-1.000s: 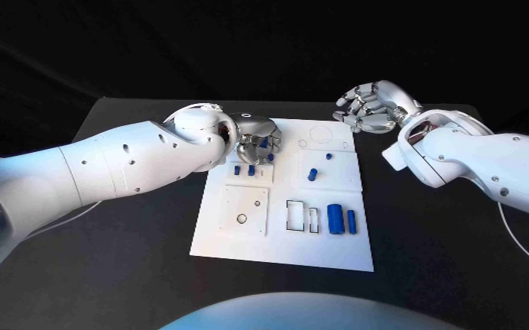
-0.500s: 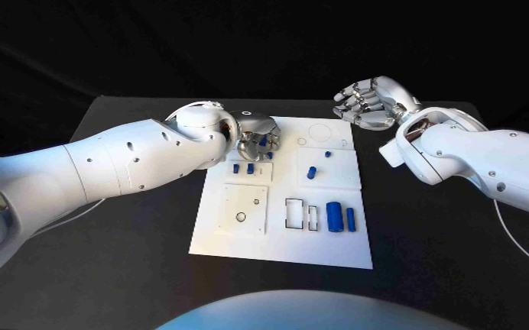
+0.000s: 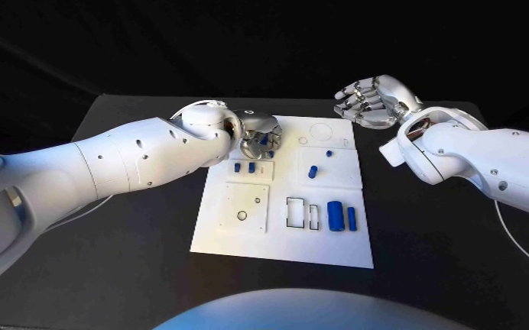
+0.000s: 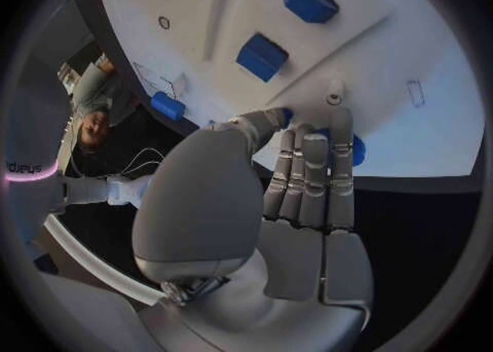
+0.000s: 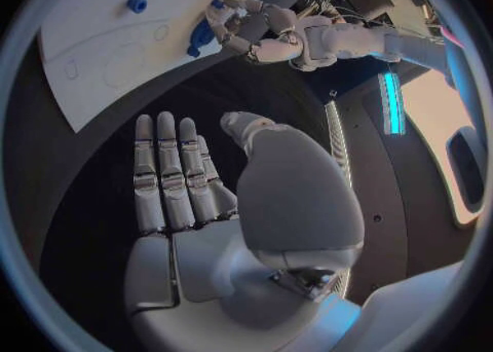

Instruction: Assemble the parts on the task board

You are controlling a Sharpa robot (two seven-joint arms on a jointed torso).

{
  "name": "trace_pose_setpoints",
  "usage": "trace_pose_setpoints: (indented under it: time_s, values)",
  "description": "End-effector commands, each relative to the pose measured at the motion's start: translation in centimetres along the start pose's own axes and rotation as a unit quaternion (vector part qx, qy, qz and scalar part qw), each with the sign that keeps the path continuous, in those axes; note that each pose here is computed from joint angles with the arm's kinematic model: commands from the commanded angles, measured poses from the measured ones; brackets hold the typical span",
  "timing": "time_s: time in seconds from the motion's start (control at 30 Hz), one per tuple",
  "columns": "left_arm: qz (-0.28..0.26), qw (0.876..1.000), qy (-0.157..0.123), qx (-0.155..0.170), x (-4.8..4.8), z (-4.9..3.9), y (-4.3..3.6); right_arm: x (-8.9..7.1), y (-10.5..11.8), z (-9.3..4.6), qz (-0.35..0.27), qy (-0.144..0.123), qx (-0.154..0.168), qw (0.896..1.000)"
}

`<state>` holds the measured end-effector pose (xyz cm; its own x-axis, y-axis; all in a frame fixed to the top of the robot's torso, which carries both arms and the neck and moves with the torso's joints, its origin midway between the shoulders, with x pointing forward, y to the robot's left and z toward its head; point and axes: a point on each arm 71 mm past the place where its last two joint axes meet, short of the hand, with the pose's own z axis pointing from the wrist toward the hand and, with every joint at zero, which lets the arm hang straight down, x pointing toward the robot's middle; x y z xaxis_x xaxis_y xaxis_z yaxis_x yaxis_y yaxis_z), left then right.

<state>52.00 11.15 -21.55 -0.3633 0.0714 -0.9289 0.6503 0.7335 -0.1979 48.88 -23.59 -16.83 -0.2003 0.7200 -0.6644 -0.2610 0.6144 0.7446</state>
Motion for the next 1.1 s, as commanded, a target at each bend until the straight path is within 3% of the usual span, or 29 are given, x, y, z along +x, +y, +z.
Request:
trace_pose_setpoints:
  time_s: [0.03,1.1]
  values:
    - [0.002,1.000,0.017,0.000,0.34,0.10,-0.03,0.14,0.06,0.01,0.005,0.006,-0.004,1.000]
    - [0.001,1.000,0.025,0.015,0.79,0.35,-0.42,0.25,-0.11,0.00,0.007,0.008,0.005,1.000]
